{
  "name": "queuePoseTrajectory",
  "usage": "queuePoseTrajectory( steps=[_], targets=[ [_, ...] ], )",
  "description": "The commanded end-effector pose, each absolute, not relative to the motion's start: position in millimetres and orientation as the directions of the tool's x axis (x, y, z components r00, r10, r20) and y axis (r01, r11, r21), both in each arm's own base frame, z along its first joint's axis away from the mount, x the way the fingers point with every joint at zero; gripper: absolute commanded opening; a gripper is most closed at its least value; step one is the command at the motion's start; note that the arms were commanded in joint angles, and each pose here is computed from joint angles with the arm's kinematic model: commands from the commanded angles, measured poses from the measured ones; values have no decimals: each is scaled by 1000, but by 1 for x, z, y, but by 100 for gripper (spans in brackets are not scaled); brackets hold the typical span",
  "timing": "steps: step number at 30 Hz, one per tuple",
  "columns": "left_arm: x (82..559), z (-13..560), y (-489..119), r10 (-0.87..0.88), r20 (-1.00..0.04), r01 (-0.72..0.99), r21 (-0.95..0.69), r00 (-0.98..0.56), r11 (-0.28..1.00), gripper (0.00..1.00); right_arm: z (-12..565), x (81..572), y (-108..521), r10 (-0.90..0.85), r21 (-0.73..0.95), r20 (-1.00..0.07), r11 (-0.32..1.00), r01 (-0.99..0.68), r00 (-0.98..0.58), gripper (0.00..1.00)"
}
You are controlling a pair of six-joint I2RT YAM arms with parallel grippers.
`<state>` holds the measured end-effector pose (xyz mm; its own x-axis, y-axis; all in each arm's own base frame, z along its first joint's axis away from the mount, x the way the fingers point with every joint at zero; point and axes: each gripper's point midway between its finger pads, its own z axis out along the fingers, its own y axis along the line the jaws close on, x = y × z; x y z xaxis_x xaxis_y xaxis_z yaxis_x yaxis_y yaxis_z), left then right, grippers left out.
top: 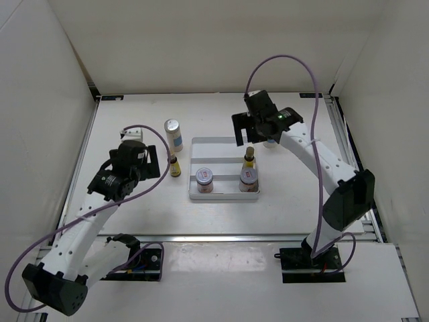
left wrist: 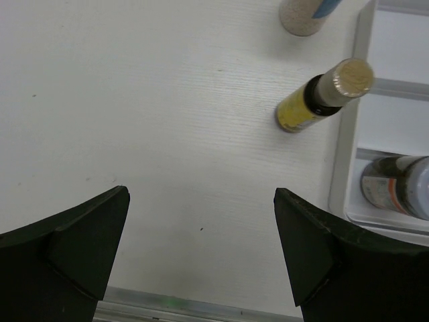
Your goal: Organize the condiment bottles
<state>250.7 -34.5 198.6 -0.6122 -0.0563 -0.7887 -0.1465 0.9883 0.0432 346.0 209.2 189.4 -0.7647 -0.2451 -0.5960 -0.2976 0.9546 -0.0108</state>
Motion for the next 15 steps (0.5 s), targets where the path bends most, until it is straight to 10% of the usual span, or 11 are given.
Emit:
queuePoseTrajectory(
  steps=[1, 15],
  targets=[
    [277, 223, -72, -85, -826, -17, -91, -558, 996, 100, 263, 348, 203, -181, 15, -722, 961, -276, -668, 100],
    [370, 191, -127, -28, -826, 89, -94, -562, 992, 100, 276, 331, 166, -140, 18, -748, 973, -230, -649, 100]
  ],
)
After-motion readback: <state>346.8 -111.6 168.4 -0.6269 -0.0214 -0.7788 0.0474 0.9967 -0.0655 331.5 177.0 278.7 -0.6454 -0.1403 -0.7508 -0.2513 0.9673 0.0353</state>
